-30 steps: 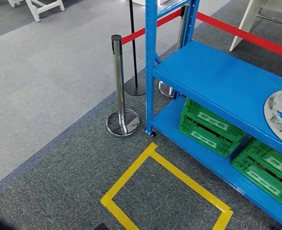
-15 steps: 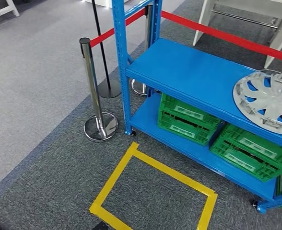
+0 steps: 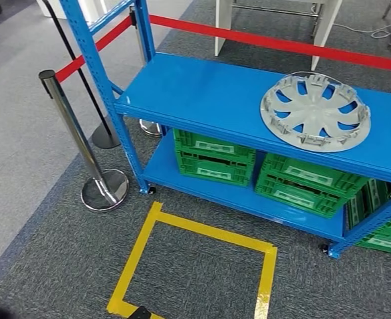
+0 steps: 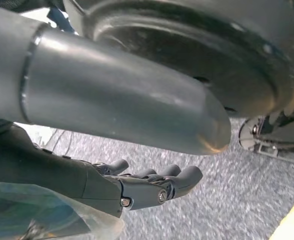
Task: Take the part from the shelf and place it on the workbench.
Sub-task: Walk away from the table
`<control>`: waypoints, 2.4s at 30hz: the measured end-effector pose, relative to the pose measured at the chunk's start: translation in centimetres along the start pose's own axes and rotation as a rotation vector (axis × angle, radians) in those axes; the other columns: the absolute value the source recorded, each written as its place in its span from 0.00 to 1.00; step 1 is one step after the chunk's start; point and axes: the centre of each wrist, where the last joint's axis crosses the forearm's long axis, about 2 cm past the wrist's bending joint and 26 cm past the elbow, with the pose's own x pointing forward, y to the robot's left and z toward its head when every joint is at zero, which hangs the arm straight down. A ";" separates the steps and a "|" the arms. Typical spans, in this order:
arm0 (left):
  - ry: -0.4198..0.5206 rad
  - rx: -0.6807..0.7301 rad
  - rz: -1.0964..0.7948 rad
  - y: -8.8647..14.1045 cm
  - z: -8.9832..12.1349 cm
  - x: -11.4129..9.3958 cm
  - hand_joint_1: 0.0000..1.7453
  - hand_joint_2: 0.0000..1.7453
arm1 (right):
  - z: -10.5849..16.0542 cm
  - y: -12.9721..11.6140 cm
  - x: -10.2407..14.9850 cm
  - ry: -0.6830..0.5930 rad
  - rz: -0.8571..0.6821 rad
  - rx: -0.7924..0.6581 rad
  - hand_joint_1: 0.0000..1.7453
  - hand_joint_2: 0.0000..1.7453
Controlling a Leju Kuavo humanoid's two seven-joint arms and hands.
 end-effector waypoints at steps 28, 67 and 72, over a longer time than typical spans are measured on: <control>0.004 0.015 -0.006 -0.1 0.0 -0.1 0.00 0.00 | 0.0 -0.2 -0.2 0.007 0.006 0.001 0.00 0.00; 0.016 0.020 0.021 -0.3 0.1 -0.5 0.00 0.00 | 0.0 -0.5 -0.6 -0.015 0.032 0.006 0.00 0.00; 0.014 0.016 0.022 -0.2 0.1 -0.5 0.00 0.00 | 0.0 -0.5 -0.3 -0.019 0.035 0.006 0.00 0.00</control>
